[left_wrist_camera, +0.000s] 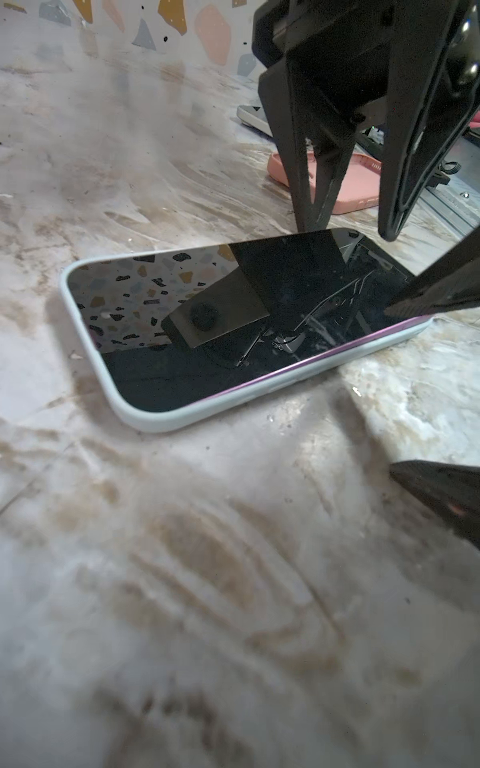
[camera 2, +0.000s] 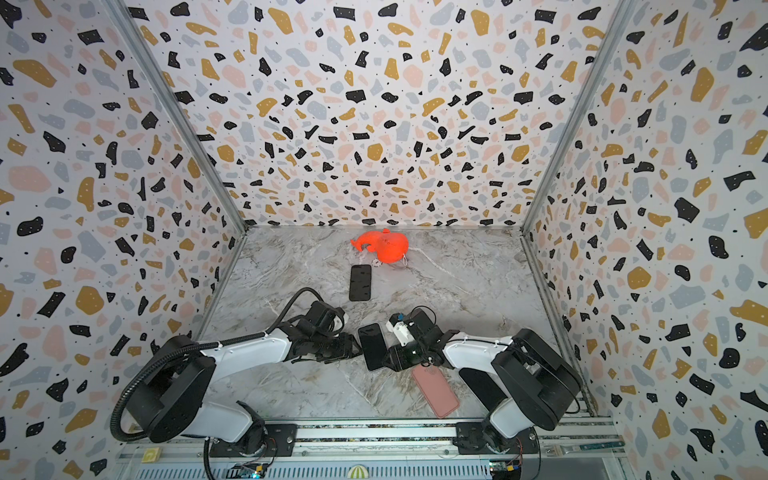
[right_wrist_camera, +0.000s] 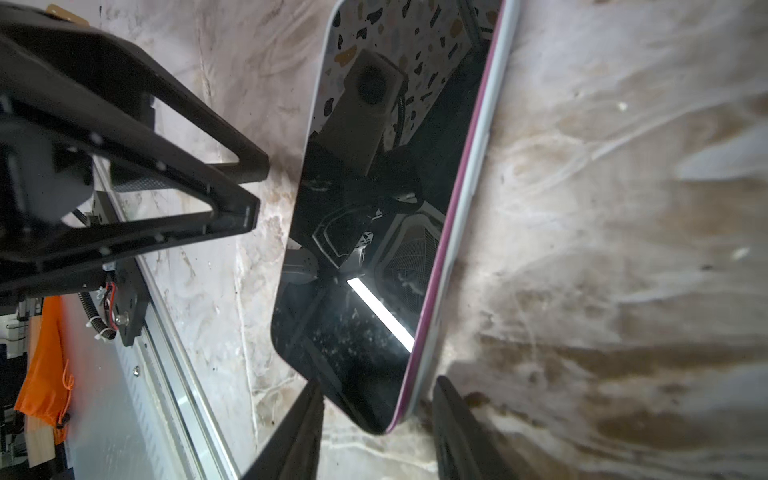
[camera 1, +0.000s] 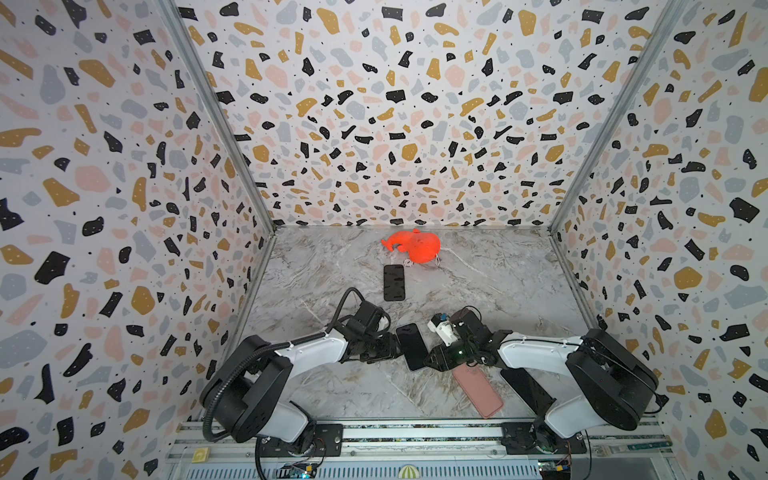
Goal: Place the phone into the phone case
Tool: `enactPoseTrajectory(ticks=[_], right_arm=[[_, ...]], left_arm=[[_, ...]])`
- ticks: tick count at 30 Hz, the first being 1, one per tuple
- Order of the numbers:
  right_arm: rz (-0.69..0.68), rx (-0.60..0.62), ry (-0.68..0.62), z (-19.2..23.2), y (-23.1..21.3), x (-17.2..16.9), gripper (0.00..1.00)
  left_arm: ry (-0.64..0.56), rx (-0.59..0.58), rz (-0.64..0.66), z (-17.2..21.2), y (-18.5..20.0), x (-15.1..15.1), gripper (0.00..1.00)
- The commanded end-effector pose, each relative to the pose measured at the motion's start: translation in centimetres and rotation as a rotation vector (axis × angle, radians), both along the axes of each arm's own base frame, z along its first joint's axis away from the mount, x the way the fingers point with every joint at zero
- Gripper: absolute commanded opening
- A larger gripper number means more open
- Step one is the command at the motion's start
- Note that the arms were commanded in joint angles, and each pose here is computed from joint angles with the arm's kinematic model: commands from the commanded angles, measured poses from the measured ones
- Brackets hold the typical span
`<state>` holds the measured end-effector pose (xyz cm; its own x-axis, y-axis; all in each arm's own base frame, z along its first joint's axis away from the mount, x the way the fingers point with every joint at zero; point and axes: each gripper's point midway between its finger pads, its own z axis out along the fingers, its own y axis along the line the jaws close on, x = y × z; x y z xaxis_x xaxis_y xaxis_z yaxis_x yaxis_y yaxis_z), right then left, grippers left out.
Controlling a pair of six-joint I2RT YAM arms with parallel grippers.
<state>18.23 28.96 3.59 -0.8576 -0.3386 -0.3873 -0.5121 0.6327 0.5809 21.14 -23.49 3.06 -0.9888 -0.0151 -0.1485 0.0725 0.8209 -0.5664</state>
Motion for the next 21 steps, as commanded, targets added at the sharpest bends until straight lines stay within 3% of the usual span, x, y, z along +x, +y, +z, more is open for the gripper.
enactPoseTrajectory(ticks=[1, 5, 8, 16, 21], right_arm=[[0.028, 0.044, 0.0, 1.0, 1.0, -0.9, 0.41], [0.057, 0.077, -0.003, 1.5, 2.1, -2.0, 0.37], [0.072, 0.078, -0.002, 1.4, 2.4, -2.4, 0.34], [0.091, 0.089, -0.011, 1.7, 2.9, -2.3, 0.32], [0.095, 0.098, -0.006, 1.5, 3.1, -2.3, 0.32]], left_arm=[[0.041, -0.021, 0.01, -0.5, -0.8, -1.5, 0.57], [0.071, -0.057, 0.011, -0.7, -1.7, -2.8, 0.51], [0.088, -0.04, 0.021, -1.2, -1.0, -3.5, 0.4], [0.11, 0.026, 0.038, -1.7, 0.6, -4.5, 0.37], [0.117, 0.059, 0.033, -2.2, 1.3, -4.9, 0.29]])
